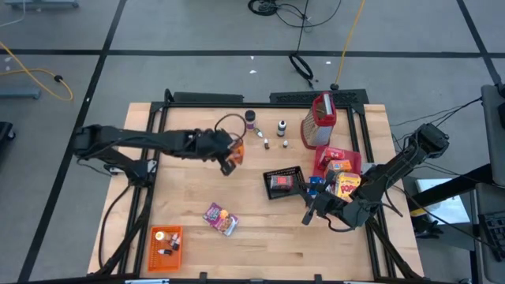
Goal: Pick & Place Kitchen Items
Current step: Put the orange seasoning pack into the black bin
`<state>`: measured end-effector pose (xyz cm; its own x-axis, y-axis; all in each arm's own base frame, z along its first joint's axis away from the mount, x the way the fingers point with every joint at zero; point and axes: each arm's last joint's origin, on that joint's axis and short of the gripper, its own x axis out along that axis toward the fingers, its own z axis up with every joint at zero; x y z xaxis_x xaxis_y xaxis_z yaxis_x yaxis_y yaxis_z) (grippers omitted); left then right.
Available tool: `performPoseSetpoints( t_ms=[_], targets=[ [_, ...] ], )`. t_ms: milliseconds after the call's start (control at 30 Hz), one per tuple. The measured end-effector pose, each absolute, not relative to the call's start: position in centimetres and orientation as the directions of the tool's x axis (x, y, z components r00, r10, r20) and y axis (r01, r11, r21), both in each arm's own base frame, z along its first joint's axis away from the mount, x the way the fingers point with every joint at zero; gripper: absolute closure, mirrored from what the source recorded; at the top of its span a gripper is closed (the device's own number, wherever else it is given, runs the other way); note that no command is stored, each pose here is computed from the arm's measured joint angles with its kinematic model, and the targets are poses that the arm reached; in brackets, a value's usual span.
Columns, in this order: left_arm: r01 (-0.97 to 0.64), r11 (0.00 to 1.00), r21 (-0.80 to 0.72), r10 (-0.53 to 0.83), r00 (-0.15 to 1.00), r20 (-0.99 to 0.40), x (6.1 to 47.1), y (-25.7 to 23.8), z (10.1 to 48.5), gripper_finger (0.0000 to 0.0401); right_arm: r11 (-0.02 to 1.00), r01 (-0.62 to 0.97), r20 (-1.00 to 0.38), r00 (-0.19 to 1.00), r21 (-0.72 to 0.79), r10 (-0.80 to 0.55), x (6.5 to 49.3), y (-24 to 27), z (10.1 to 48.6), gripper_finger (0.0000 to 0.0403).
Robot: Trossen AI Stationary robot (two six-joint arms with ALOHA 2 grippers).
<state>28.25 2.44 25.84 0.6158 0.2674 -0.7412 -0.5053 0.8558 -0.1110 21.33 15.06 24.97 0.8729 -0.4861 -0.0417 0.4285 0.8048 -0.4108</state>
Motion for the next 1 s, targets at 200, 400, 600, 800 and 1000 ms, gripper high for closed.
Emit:
performPoseSetpoints(
  t_ms=[200, 400, 600, 800, 1000],
  targets=[
    [-0.358, 0.911, -0.206, 0.153, 0.756, -0.637, 29.3, -1.4, 27.0, 0.0401, 0.805, 0.429, -0.042, 0.873, -0.410, -0.486, 21.3, 15.1, 25.0, 0.0348],
    [-0.237, 0.938, -0.253, 0.078, 0.855, -0.514, 30.4, -3.8, 27.8, 0.0401, 0.805, 0.429, -0.041, 0.873, -0.410, -0.486, 21.3, 15.1, 25.0, 0.0348],
    [-0.195, 0.940, -0.279, 0.052, 0.892, -0.450, 31.5, -4.7, 27.6, 0.0401, 0.805, 0.429, -0.041, 0.873, -0.411, -0.486, 21.3, 15.1, 25.0, 0.0348],
    [-0.139, 0.945, -0.297, -0.007, 0.898, -0.440, 33.2, -5.1, 26.0, 0.0401, 0.799, 0.427, -0.039, 0.872, -0.424, -0.487, 21.3, 15.1, 25.0, 0.0348],
    [-0.124, 0.946, -0.300, -0.012, 0.910, -0.414, 34.4, -5.4, 24.9, 0.0401, 0.796, 0.426, -0.041, 0.872, -0.429, -0.488, 21.3, 15.1, 25.0, 0.0348]
  ],
)
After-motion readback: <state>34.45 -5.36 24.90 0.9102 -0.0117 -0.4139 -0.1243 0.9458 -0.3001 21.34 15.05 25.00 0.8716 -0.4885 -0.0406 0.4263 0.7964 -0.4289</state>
